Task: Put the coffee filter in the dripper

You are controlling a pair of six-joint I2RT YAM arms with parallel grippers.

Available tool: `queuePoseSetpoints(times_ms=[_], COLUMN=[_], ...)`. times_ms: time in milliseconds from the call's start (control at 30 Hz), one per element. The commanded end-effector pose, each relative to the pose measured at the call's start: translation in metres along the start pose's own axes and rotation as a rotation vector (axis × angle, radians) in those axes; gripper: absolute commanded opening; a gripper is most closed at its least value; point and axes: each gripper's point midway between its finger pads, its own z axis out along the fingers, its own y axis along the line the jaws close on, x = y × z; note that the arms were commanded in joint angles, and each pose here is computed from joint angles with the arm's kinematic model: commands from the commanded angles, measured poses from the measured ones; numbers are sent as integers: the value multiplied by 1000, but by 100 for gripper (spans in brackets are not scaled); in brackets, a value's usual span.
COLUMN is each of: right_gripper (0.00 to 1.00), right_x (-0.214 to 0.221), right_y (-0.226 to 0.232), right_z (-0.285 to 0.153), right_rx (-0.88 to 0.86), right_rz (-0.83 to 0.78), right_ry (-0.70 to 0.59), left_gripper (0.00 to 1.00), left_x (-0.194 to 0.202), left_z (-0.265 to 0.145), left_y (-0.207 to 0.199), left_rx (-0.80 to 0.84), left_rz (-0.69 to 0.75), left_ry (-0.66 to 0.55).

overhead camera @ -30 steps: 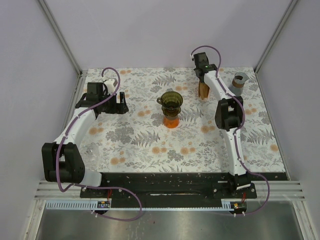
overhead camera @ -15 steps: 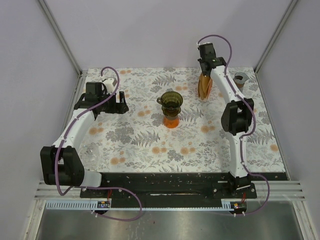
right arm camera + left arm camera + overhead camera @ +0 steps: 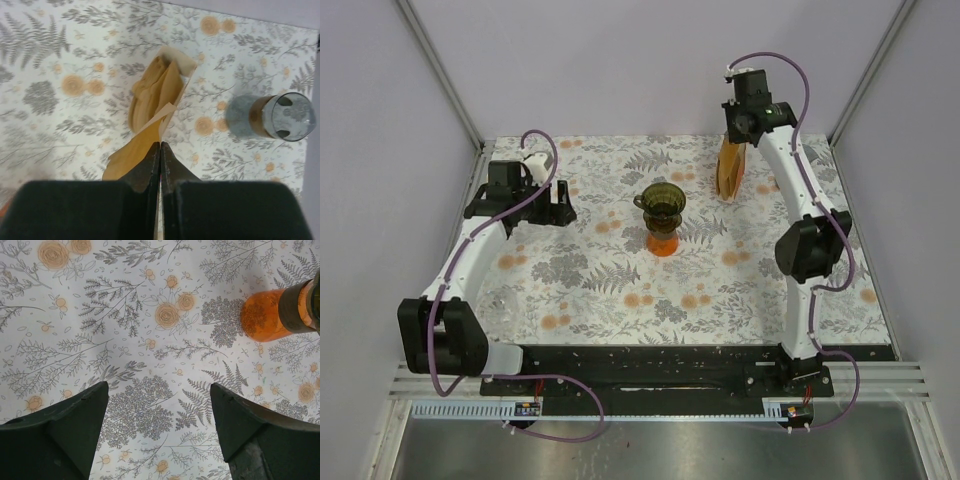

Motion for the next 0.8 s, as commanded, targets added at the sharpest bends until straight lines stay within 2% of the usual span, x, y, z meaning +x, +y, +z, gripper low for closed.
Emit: queuePoseSetpoints(times_ms=[0,100,267,367,467,567,667,767], right_gripper=[0,0,0,0,0,0,0,0], right_x=[-36,-28,-8,2,2,7,11,16], right_y=[12,28,52,76,92,106,119,131], right_z=[-99,-132,-174,-199,-222,-235,-247,-254], right_rx=[-195,-315,-414,-482,-518,-554,-607,-641], right_rz=[129,163,168,151,161,176,201,217], right_ry=[-81,-30,31,41,10,4,5,-2], left_gripper=[85,84,87,88,89,90,99,99], left_x=[-50,-70,-108,-119,-125,-124,-118,-112], left_z=[-33,-54,-97,-122,-139,-141,-133,-114], left_y=[-19,-41,-96,-154,-200,-235,-258,-271], left_rx=[46,88,124,198,273,318,317,288], left_rz=[104,155,299,432,470,513,562,580], left_ry=[-122,-158,-269,-342,-360,-367,-354,-331])
